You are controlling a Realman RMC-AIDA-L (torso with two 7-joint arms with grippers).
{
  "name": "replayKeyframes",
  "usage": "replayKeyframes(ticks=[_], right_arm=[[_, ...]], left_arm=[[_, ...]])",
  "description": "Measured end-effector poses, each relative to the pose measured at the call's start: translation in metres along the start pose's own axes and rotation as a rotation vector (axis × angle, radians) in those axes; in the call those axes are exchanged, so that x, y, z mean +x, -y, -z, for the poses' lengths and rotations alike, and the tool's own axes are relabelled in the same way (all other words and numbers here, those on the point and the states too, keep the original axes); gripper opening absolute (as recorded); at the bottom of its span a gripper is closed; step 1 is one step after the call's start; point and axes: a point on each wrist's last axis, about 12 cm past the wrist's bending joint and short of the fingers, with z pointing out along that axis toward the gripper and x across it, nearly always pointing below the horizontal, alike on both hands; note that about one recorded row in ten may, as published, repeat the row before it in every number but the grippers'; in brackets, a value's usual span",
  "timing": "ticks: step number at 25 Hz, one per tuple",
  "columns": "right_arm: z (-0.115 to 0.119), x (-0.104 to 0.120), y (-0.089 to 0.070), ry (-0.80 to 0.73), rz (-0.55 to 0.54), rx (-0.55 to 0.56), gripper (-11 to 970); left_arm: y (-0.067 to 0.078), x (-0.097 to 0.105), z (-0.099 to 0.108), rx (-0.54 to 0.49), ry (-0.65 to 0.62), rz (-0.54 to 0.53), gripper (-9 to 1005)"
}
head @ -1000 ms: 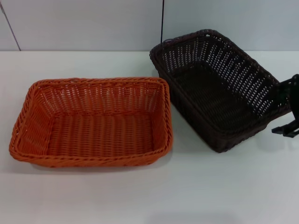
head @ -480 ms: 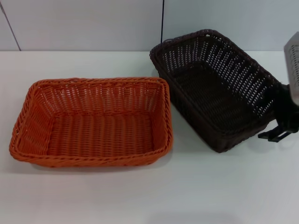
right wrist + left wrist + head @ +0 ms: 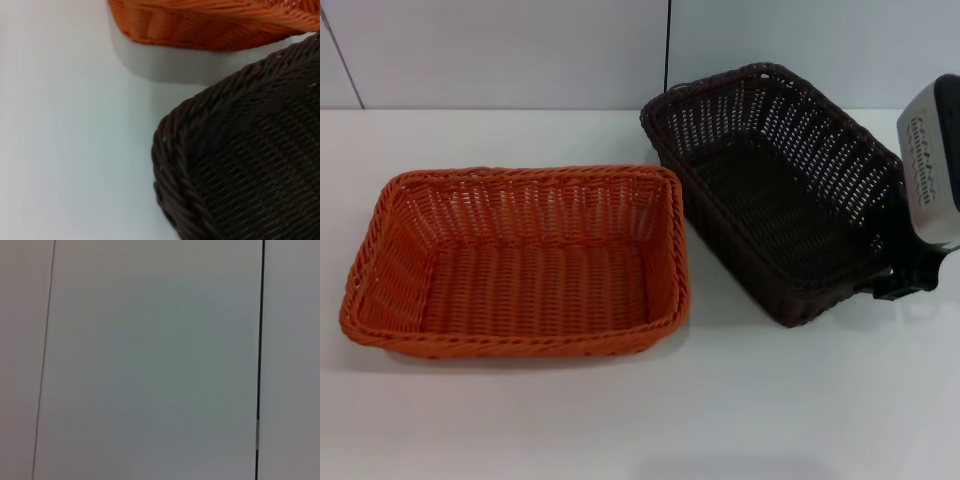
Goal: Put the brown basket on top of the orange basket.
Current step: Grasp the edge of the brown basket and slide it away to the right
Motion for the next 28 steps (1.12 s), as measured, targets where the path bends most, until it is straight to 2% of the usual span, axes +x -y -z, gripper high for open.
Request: replayKeyframes(ticks=[12,17,28], right_arm=[[-0.003,0.002,-0.006,-0.055,0.037,-0.014,327],[0.007,0.0,-0.007,-0.055,0.052,0.019,196],[0.054,-0.013,-0.004,-0.055,0.093,0.144,184]], left_arm=[[-0.003,0.001,0.004,-0.007,-0.004,-0.005,772],[-0.005,0.002,0.006,-0.012,-0.006,-0.008,772],[-0.006,0.002,0.008,-0.012,-0.007,-0.018,772]])
